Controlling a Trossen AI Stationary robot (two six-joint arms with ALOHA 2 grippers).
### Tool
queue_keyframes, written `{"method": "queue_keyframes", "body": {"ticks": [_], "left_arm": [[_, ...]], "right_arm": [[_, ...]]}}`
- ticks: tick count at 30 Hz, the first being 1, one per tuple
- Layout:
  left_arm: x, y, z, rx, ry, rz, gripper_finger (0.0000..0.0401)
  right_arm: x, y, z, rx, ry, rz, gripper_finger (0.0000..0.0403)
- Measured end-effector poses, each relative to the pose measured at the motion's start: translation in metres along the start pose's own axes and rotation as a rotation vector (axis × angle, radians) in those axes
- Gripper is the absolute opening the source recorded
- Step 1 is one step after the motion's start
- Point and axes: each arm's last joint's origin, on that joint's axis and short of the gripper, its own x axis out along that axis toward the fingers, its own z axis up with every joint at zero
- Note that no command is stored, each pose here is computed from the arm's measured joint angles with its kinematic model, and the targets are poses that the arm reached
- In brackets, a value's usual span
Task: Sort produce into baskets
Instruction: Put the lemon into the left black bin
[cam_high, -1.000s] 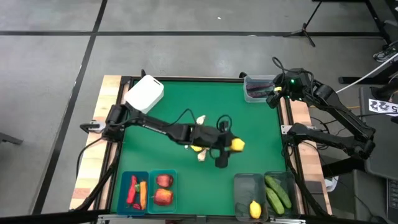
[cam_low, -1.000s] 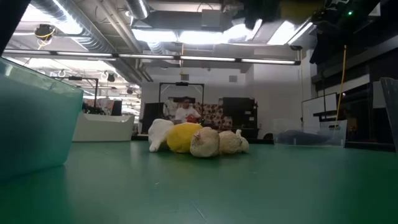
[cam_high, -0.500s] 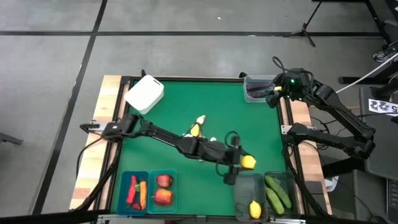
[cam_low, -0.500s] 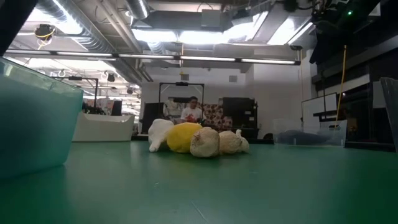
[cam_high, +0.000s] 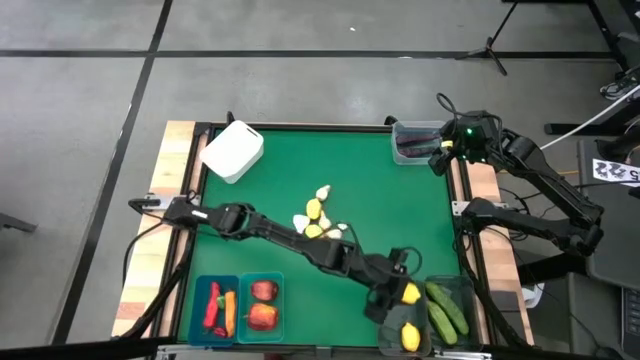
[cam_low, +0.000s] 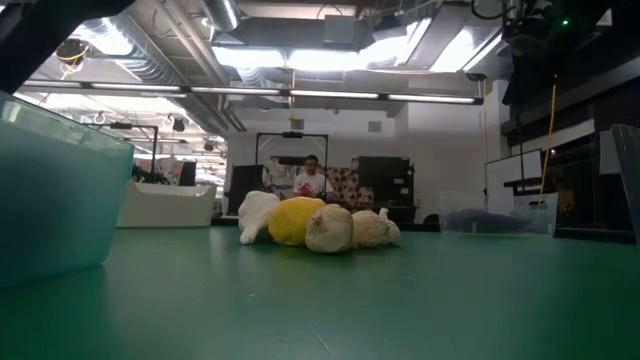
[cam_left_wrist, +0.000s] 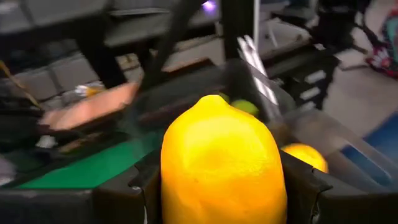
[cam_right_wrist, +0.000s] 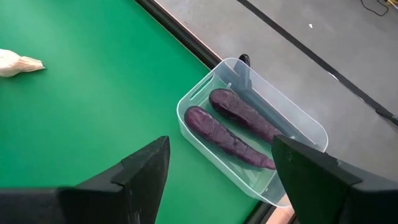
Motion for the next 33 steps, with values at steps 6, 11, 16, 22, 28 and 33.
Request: {"method": "queue_keyframes", "body": {"ticks": [6,11,16,22,28,33], "left_arm": [[0.020,-0.017,-0.018,-0.040,-0.031,-0.025,0.0206],[0.035,-0.021,-0.034,-0.092,-0.075,-0.038,0.0206],[0.036,-0.019,-0.036,-0.143,-0.078,-0.039,0.0206],[0.037,-0.024,-0.036,-0.126,-0.078,-0.045,0.0208],[0.037,-0.023,-0.036,-0.100,-0.080,-0.045,0.0231],[0.037,-0.022,-0.036,-0.101,-0.083,-0.044,0.0256]], "right_arm": [[0.000,0.000,0.000,0.008,0.000,0.001,0.0282],[0.000,0.001,-0.001,0.026,0.006,0.027,0.0282],[0.000,0.001,-0.002,0.024,0.016,0.028,0.0282],[0.000,0.001,-0.002,0.024,0.017,0.028,0.0282],[0.000,0.001,-0.002,0.025,0.021,0.040,0.0282],[0.000,0.002,-0.004,0.025,0.037,0.056,0.0282]]}}
